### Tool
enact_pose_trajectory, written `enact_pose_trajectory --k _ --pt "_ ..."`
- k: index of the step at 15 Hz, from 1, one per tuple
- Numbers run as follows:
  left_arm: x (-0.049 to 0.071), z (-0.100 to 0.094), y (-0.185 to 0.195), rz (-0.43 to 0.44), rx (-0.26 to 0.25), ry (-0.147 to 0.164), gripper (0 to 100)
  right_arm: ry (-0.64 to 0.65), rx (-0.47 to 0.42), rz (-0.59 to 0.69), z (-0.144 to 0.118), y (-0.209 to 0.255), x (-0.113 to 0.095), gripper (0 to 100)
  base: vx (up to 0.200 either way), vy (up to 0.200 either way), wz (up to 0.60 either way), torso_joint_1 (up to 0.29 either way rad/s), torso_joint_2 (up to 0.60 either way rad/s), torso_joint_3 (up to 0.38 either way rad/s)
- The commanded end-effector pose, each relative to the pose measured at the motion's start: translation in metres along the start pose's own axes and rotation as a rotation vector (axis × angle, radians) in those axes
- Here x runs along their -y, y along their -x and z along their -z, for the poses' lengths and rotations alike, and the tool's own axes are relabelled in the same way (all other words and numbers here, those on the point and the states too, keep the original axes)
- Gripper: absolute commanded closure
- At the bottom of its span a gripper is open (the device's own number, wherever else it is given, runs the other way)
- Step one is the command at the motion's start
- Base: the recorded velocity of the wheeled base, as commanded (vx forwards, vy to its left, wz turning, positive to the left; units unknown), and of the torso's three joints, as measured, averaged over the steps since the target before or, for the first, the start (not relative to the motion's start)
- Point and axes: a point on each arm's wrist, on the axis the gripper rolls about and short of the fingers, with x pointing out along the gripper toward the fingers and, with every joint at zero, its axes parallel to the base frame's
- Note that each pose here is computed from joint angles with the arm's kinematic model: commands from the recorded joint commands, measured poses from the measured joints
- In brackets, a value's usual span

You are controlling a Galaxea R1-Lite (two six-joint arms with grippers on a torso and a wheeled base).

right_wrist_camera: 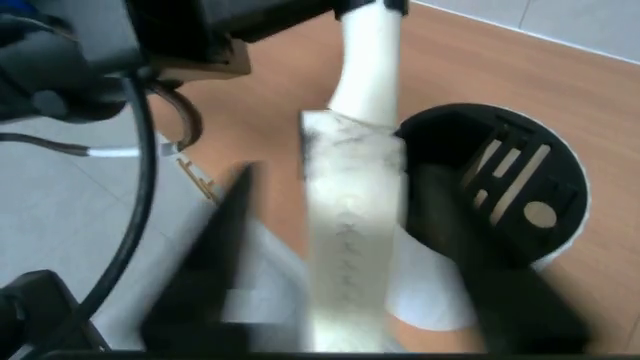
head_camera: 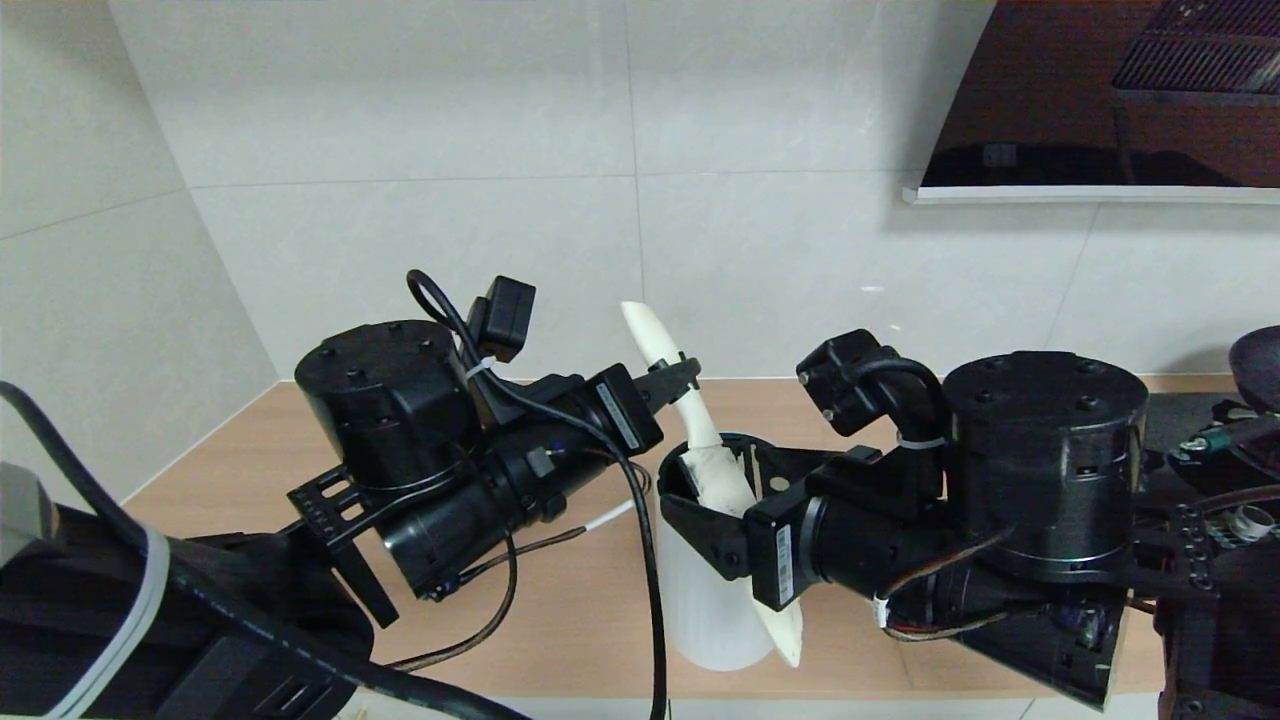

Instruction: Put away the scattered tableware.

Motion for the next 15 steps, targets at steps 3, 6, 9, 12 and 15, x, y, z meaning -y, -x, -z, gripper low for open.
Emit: enact_pose_trajectory --k 3,6,9,12,15 --pt "0.011 -0.014 0.0 -0.036 0.055 -0.041 100 -0.003 0.021 -0.001 -0.006 0.006 0.0 0 0.0 0.0 0.0 0.0 0.0 0.0" --pt "0.033 -0.049 0.002 -0.13 0.194 -0.129 100 -0.016 0.1 0.04 -0.026 0.031 0.019 0 0.0 0.0 0.0 0.0 0.0 0.0" --pt "0.061 -0.087 0.009 -0.175 0.307 -0.258 100 -0.033 0.162 0.116 -0.042 0.048 0.041 0 0.0 0.0 0.0 0.0 0.0 0.0" --pt "0.061 -0.088 0.004 -0.296 0.344 -0.437 100 -0.037 0.168 0.157 -0.045 0.049 0.051 0 0.0 0.0 0.0 0.0 0.0 0.0" --pt "0.059 -0.061 -0.012 -0.45 0.359 -0.463 100 -0.036 0.141 0.172 -0.039 0.041 0.055 0 0.0 0.0 0.0 0.0 0.0 0.0"
